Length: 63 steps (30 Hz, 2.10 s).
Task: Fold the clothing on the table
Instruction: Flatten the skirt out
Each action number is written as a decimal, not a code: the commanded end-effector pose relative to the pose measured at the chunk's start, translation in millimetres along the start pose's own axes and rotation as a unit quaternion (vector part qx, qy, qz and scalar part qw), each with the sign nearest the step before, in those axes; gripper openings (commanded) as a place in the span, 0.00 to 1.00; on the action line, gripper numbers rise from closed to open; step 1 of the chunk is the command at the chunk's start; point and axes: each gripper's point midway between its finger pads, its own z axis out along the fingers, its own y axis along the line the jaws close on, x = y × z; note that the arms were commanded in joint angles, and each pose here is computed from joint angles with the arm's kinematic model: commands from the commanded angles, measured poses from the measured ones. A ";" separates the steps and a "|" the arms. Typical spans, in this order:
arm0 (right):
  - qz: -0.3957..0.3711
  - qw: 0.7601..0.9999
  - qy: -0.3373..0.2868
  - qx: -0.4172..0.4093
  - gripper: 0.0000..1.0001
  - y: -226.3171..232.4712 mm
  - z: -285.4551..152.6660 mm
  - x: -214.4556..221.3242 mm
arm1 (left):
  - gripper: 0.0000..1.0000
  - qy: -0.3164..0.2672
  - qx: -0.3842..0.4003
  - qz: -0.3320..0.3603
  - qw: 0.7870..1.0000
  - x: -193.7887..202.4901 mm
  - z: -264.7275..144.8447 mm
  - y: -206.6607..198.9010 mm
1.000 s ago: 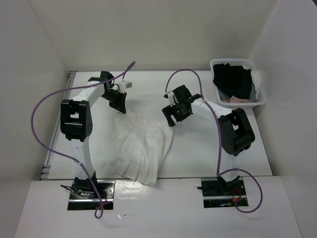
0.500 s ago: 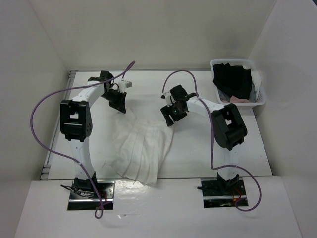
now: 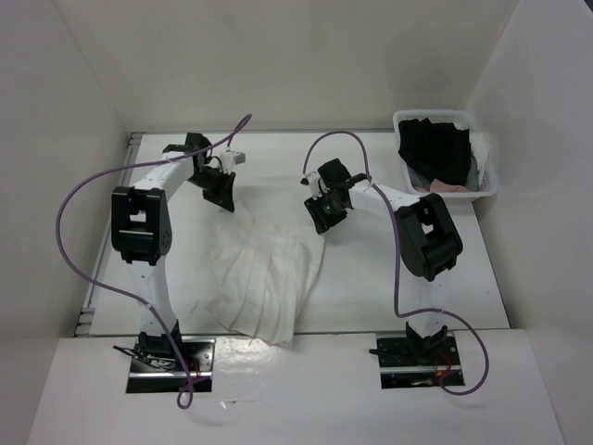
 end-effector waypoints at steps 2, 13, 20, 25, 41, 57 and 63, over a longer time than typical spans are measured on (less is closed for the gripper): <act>-0.003 1.000 -0.006 -0.002 0.47 -2.7 3.3 -5.5 | 0.00 -0.025 -0.002 0.016 1.000 -9.2 -17.3 -6.8; -0.004 0.999 0.006 -0.041 0.47 9.4 9.2 -0.9 | 0.00 -0.026 -0.004 0.012 1.000 -7.2 -17.4 -2.7; -0.006 0.998 0.014 -0.053 0.10 12.2 13.8 2.1 | 0.00 -0.028 -0.006 0.008 1.000 -6.4 -19.4 0.7; -0.009 0.999 0.000 -0.051 0.00 13.1 4.0 -6.0 | 0.00 -0.032 -0.008 0.011 0.999 -7.2 -24.1 -2.4; -0.041 0.974 -0.212 0.069 0.00 6.6 -186.5 -109.7 | 0.00 -0.225 -0.164 0.028 0.960 -79.4 -195.2 -33.1; -0.057 0.938 -0.331 0.082 0.00 28.1 -304.3 -135.7 | 0.00 -0.404 -0.186 0.092 0.891 -87.2 -309.7 -143.0; -0.069 0.933 -0.349 0.061 0.00 42.4 -328.6 -134.0 | 0.00 -0.378 -0.140 0.118 0.907 -73.9 -295.1 -164.4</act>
